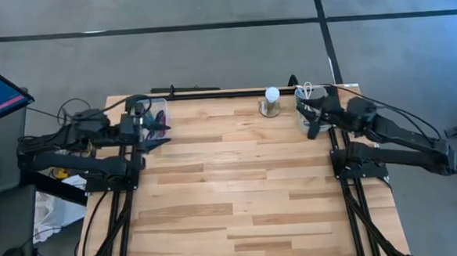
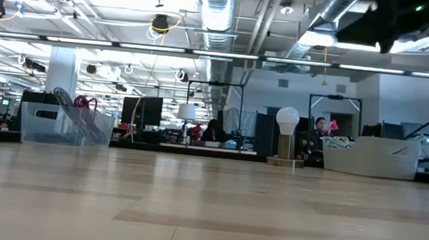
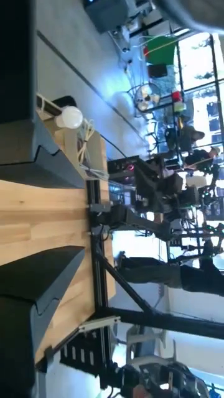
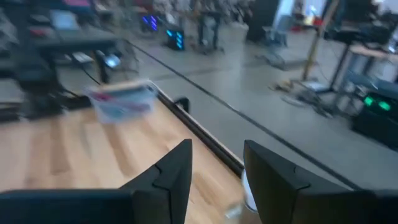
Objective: Pick & Place USB Port
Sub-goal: Return to Home Position
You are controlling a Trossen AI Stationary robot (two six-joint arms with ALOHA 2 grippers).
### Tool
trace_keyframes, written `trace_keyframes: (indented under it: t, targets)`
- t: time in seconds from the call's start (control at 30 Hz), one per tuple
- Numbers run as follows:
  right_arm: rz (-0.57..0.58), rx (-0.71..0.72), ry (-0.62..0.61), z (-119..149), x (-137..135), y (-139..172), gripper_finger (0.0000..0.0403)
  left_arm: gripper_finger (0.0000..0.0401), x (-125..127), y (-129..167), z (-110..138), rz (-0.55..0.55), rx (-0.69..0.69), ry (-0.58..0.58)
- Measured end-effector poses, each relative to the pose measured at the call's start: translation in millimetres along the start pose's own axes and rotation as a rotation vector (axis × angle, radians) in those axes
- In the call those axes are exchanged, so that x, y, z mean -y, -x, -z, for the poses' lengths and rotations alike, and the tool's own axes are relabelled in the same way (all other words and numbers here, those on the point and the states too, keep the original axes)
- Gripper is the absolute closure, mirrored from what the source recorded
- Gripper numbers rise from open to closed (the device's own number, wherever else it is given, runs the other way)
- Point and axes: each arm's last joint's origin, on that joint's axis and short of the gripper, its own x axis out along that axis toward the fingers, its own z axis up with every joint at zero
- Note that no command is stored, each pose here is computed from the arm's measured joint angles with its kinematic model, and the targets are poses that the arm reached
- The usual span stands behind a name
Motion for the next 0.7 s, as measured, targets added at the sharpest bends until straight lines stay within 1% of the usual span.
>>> trace_keyframes:
  t: [0.07, 0.2, 0.4, 0.5, 0.7]
  targets:
    - [-0.033, 0.028, -0.011, -1, -1, 10, 0.0265, 0.0240, 0, 10, 1, 0.009, -0.002, 0.024]
    - [-0.086, 0.058, -0.046, -1, -1, 27, 0.0262, 0.0242, 0, 27, 0, 0.048, 0.036, 0.048]
    - [-0.254, 0.125, -0.106, -2, -2, 47, 0.0264, 0.0240, 0, 46, 1, 0.066, 0.060, 0.049]
    - [-0.299, 0.146, -0.128, 0, -1, 56, 0.0266, 0.0241, 0, 58, 3, 0.071, 0.071, 0.049]
    - [-0.343, 0.203, -0.164, 2, 3, 74, 0.0263, 0.0240, 0, 82, 3, 0.111, 0.155, 0.047]
